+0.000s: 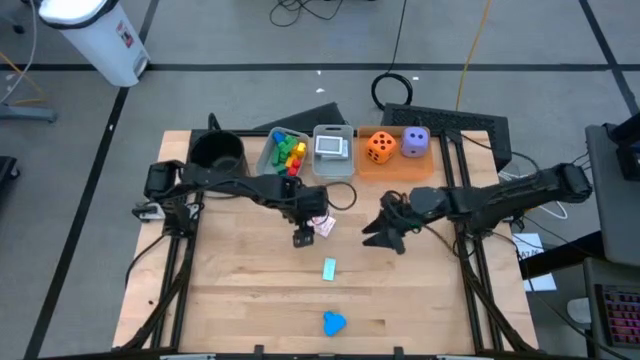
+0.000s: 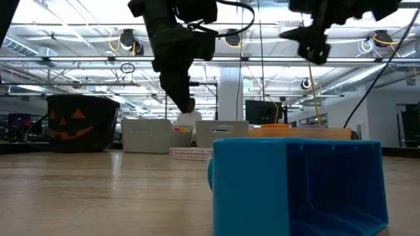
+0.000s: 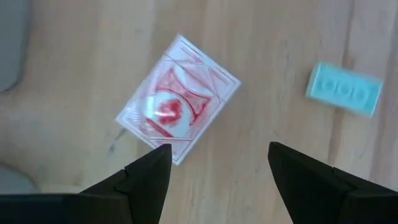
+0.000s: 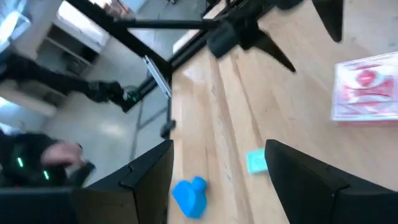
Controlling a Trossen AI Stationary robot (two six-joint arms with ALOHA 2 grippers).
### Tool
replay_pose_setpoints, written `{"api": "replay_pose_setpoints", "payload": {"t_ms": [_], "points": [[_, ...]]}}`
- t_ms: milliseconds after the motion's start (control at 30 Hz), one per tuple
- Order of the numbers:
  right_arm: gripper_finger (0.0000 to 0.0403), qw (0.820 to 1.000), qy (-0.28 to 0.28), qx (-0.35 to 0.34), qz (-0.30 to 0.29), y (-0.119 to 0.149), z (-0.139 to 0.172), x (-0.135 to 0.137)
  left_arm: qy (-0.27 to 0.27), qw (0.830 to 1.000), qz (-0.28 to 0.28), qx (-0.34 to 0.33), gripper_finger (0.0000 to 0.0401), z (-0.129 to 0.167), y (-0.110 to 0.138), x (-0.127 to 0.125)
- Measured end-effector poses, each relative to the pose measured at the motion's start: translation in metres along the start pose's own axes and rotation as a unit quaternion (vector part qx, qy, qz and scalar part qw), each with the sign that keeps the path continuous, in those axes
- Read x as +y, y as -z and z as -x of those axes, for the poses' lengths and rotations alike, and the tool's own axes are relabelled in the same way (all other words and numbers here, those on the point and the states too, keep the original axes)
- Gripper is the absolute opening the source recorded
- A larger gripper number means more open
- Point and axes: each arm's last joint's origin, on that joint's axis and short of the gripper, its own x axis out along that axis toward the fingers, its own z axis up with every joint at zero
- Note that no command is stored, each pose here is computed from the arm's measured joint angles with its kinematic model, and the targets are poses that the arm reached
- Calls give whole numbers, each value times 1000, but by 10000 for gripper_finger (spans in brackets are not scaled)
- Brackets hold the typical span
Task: Pick & Place Toys
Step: Put the red deck of cards into the right gray bin
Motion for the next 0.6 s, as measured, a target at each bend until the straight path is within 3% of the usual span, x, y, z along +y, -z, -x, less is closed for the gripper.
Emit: {"api": "replay_pose_setpoints", "payload": {"t_ms": [233,467,600], "points": [[243,998,27,-28,45,-2,35,7,20,991,125,-37,269,15,-5,4],[242,997,54,-19,47,2,46,5,79,992,84,-53,270,16,-10,4],[242,997,55,-17,52,2,46,5,81,991,97,-47,299,17,-10,12]]}}
